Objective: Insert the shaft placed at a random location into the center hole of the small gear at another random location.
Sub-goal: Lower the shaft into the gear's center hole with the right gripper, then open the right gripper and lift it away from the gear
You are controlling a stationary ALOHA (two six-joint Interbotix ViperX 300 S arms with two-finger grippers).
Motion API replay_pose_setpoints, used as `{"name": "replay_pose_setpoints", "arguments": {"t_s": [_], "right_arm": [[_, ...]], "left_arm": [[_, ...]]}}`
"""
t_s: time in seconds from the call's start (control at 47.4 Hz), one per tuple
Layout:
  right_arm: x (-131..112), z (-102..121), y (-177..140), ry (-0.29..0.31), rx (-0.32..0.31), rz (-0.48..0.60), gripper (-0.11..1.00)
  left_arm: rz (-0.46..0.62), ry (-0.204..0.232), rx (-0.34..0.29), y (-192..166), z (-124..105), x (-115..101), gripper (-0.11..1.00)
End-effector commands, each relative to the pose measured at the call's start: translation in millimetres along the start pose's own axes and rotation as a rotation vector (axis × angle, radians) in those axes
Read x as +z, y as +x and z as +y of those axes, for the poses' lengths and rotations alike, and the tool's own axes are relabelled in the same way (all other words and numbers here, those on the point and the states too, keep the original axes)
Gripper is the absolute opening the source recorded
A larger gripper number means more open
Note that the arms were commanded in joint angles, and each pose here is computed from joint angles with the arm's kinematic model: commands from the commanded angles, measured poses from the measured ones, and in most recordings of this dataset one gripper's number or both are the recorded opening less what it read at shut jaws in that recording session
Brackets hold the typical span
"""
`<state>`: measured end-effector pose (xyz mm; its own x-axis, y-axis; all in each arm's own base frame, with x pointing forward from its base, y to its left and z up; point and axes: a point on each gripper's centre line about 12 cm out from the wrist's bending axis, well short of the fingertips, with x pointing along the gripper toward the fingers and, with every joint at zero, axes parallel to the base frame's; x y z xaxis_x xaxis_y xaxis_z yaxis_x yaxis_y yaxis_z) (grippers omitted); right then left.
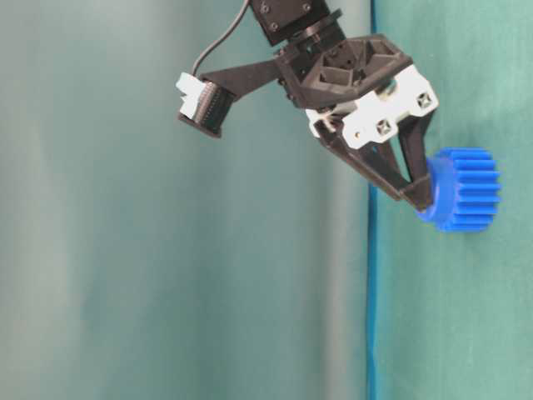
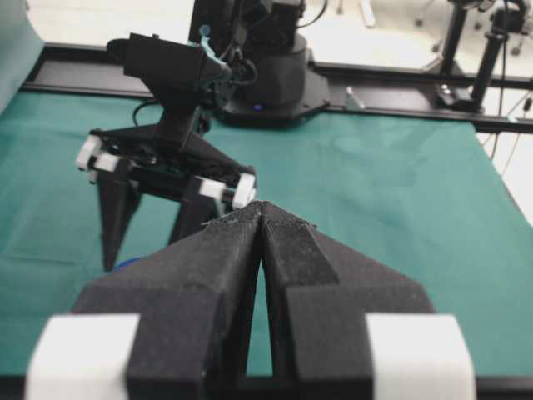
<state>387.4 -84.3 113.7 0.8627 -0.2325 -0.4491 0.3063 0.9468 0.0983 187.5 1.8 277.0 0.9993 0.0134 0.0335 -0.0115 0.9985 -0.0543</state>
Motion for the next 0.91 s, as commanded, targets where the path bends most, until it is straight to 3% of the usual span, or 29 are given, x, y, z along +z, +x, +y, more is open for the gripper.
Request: {"name": "replay_pose_setpoints", "arguments": {"t_s": [0.0, 0.063, 0.274, 0.696, 0.886], "right_arm": [[15, 1, 1, 0.006, 0.003, -0.041, 0.75], [17, 2, 1, 0.008, 0.004, -0.047, 0.81], [27, 3, -3, 0.008, 0.009, -0.054, 0.78], [76, 11, -38, -0.007, 0.036, -0.140, 0.78], [84, 12, -47, -0.007, 0.042, -0.149, 0.78]], "left_arm": [[-0.009, -0.005, 0.000, 2, 0, 3, 0.00], [-0.008, -0.003, 0.000, 2, 0, 3, 0.00], [-0.008, -0.005, 0.001, 2, 0, 3, 0.00], [-0.008, -0.003, 0.000, 2, 0, 3, 0.00], [-0.009, -0.005, 0.002, 1, 0, 3, 0.00]]}}
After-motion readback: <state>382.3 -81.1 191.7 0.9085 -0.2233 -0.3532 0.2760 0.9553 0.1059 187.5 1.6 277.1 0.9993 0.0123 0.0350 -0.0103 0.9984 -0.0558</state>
